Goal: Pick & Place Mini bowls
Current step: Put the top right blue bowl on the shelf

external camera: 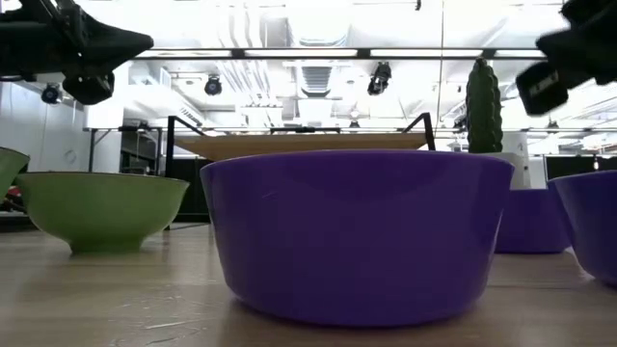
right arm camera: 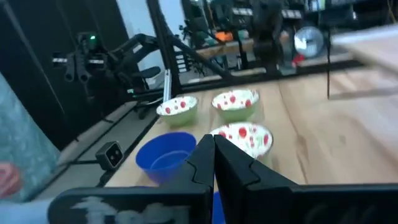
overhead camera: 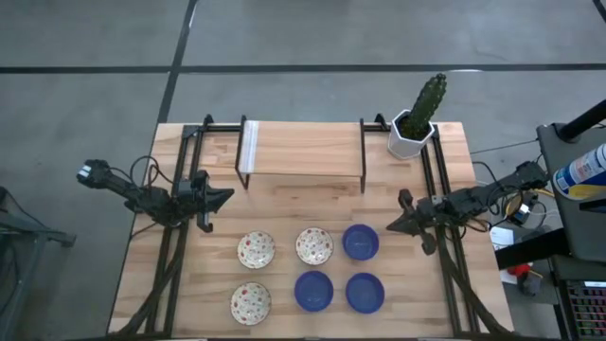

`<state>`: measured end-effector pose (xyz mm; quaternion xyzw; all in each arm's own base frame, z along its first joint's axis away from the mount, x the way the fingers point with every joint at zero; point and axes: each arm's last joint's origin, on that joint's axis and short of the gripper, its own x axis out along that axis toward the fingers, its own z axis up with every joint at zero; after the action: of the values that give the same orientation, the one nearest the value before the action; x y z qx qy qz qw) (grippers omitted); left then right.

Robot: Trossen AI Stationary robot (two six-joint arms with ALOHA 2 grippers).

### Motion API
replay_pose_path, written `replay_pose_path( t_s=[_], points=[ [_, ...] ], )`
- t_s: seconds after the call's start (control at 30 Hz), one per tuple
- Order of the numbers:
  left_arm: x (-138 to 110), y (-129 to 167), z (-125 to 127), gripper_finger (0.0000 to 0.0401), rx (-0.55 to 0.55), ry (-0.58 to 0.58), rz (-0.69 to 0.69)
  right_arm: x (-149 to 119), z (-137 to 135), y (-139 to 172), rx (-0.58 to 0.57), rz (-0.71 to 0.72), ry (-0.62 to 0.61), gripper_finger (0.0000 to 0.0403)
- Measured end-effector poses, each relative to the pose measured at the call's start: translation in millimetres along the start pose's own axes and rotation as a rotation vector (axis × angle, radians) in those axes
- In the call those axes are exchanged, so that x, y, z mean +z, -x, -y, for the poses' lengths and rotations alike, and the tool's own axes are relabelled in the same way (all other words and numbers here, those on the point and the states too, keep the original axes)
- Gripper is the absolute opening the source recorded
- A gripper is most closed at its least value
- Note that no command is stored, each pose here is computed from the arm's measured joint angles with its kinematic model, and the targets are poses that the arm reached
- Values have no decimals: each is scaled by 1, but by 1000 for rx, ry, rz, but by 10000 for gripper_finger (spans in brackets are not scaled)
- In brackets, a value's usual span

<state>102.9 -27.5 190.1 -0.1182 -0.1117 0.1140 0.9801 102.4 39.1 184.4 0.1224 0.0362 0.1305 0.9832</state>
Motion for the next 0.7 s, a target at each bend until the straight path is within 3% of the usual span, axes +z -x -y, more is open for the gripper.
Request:
replay_pose_path(
  t_s=[0.23,0.4,0.53,0.7],
  points=[
    [0,0,0,0,0,-1,-1,30,-10,-20,-49,-93,72,50],
    [0,0,0,0,0,-1,-2,37,-15,-46,-111,-390,120,88],
    [-1,0,0,0,0,-4,-5,36,-21,-63,-98,-620,122,98],
    [-1,0,0,0,0,-5,-6,38,-34,-87,2,-731,94,94]
  ],
)
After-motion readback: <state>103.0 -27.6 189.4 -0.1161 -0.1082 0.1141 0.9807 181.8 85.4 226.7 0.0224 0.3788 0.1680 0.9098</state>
